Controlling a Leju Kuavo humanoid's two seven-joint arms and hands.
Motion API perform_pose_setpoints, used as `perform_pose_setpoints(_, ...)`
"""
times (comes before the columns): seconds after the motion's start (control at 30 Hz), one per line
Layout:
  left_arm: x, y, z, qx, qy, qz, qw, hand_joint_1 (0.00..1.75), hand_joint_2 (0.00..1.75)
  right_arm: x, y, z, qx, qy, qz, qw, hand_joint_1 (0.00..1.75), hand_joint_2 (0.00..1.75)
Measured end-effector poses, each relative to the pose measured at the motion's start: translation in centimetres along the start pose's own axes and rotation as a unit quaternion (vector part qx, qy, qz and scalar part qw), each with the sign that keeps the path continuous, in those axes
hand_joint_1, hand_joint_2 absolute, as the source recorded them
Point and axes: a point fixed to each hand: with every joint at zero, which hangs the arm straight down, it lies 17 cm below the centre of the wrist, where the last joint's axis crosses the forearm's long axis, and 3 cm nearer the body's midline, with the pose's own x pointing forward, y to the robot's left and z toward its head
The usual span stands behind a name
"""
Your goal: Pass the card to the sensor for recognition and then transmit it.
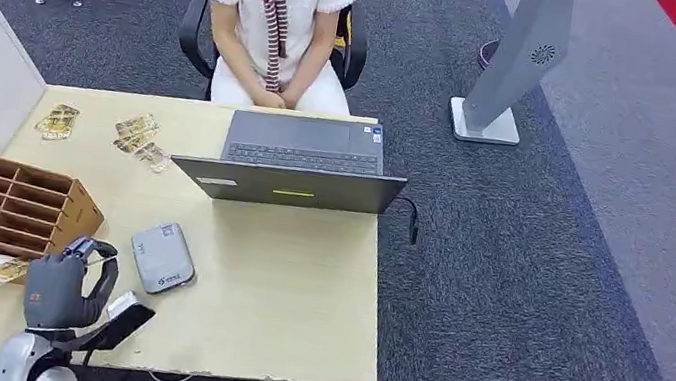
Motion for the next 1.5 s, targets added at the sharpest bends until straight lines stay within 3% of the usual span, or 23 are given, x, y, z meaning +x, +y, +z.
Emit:
perform_pose_setpoints(0.3,0.6,1.0,-0.6,0.014,-0.009,-0.001,1.0,1.75,1.75,0.0,0.0,0.0,0.001,-0.001,0.001,1.0,0.0,1.75)
perform_pose_setpoints(0.47,0.1,0.3,-1.1,-0.016,-0.007,-0.042,0.999,1.75,1.75,0.1,0.0,0.0,0.001,-0.003,0.007,1.0,0.0,1.75)
perform_pose_setpoints(0.8,1.3,0.4,-4.3,-0.031,-0.042,-0.096,0.994,1.75,1.75,0.4,-0.1,0.0,0.004,-0.011,0.023,1.0,0.0,1.75)
perform_pose_setpoints(1.13,4.9,-0.1,-7.9,-0.041,-0.086,-0.112,0.989,1.75,1.75,0.5,-0.5,-0.1,0.008,-0.016,0.035,0.999,0.0,1.75)
perform_pose_setpoints(1.5,4.3,-2.9,-7.4,-0.118,-0.082,-0.136,0.98,1.75,1.75,0.6,-0.5,-0.1,0.01,-0.017,0.038,0.999,0.0,1.75)
